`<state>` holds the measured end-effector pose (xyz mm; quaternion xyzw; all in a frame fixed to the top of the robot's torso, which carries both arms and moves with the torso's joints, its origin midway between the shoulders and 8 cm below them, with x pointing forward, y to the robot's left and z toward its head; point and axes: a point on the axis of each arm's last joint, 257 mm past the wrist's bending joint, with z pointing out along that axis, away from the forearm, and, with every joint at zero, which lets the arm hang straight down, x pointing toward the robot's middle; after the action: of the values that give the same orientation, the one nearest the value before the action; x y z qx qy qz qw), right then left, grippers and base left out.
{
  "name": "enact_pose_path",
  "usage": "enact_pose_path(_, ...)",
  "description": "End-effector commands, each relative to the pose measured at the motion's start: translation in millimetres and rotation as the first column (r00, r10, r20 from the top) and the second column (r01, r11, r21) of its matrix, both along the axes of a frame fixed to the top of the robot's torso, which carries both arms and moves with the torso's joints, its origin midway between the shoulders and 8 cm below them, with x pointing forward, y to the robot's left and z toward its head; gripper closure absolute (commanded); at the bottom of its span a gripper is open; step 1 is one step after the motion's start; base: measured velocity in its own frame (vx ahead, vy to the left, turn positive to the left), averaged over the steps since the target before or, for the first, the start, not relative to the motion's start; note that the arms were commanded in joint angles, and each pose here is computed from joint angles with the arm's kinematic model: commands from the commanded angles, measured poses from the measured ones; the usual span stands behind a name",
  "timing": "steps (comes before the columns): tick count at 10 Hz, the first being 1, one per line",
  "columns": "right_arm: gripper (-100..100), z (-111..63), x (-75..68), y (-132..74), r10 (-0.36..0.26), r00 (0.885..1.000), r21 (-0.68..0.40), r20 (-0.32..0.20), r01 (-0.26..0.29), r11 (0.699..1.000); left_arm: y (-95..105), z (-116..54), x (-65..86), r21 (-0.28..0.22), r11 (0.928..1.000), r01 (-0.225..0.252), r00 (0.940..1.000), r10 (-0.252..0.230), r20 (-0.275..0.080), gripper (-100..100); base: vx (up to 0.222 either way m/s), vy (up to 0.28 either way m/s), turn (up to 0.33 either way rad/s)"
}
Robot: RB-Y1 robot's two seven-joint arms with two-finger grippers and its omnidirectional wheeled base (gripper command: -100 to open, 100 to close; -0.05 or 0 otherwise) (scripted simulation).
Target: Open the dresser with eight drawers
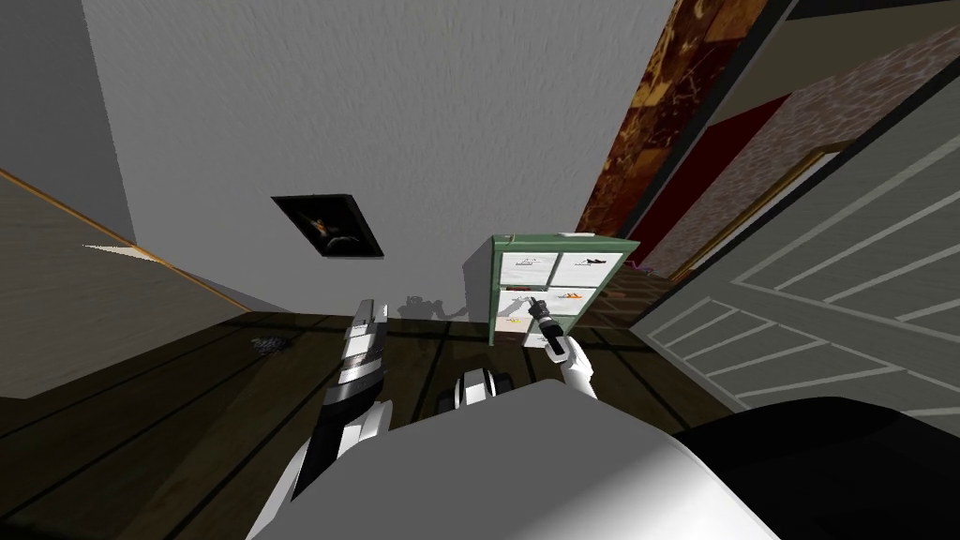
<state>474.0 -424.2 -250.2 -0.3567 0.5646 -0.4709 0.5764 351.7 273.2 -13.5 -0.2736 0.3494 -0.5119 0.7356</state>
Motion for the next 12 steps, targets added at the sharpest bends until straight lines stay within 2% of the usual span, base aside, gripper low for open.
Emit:
enact_pose_path(1, 100, 2.8, 0.6, 0, 0.006, 1.000, 0.003, 0.002, -0.006, 1.000, 0.0, 0.0, 0.0, 0.000, 1.0000, 0.000, 1.0000, 0.000, 0.000, 0, -0.196, 0.083, -0.026)
enact_pose_path(3, 100, -3.3, -2.6, 0, 0.005, 1.000, 0.005, -0.010, -0.005, 1.000, 0.1, -0.1, 0.0, 0.000, 1.0000, 0.000, 1.0000, 0.000, 0.000, 0, -0.096, 0.026, -0.014)
enact_pose_path(5, 100, -0.8, -2.2, 1, 0.011, 1.000, 0.004, -0.006, -0.011, 1.000, 0.0, 0.0, 0.0, 0.000, 1.0000, 0.000, 1.0000, 0.000, 0.000, 0, -0.166, 0.045, -0.023)
enact_pose_path(6, -100, 6.6, 5.5, -9, 0.004, 1.000, 0.006, -0.012, -0.004, 1.000, 0.0, 0.0, 0.0, 0.000, 1.0000, 0.000, 1.0000, 0.000, 0.000, 0, -0.107, 0.041, 0.048)
enact_pose_path(12, -100, 39.0, 28.3, -37, -0.017, 1.000, 0.008, -0.013, 0.017, 1.000, 0.1, -0.1, -0.1, 0.000, 1.0000, 0.000, 1.0000, 0.000, 0.000, 0, -0.049, 0.028, 0.039)
